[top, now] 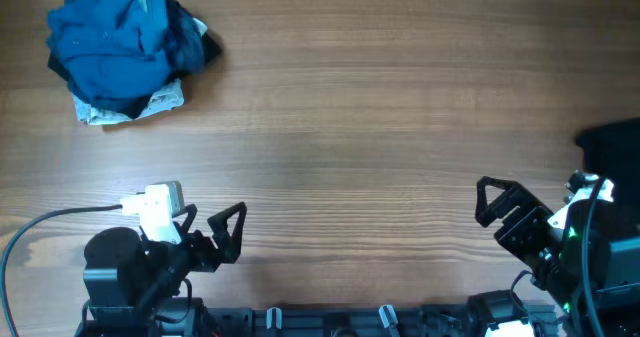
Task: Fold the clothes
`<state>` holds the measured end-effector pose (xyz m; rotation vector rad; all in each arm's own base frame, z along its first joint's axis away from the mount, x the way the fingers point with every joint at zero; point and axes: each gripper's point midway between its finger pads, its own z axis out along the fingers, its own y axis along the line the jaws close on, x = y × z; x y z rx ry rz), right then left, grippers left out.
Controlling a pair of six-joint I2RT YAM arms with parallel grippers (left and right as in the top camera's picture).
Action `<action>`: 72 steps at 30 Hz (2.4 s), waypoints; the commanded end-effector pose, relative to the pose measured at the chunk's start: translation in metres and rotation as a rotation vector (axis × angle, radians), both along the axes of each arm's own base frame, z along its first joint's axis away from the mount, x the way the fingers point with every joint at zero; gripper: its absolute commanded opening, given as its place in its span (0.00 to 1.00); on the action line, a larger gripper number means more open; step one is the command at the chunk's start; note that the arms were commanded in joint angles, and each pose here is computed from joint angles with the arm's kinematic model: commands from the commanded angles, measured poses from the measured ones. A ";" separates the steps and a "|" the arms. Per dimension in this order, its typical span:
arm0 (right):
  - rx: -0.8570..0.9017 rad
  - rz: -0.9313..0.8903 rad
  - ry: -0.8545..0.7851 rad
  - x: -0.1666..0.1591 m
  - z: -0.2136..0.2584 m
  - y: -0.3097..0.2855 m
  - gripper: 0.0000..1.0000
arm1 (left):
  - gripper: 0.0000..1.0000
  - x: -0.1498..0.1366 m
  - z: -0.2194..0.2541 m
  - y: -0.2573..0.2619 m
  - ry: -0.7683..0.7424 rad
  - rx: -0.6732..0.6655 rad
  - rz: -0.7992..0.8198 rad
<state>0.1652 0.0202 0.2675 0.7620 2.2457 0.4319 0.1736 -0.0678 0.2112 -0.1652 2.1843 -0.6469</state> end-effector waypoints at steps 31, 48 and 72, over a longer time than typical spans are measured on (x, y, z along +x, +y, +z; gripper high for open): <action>-0.311 0.111 -0.698 0.067 -0.049 -0.010 1.00 | 1.00 0.000 -0.002 0.001 0.000 0.006 0.003; -0.358 0.049 -1.040 0.073 -0.028 -0.012 1.00 | 1.00 0.000 -0.002 0.001 0.000 0.005 0.002; -0.524 0.200 -0.788 0.081 -0.092 -0.006 1.00 | 1.00 0.000 -0.002 0.001 0.000 0.006 0.003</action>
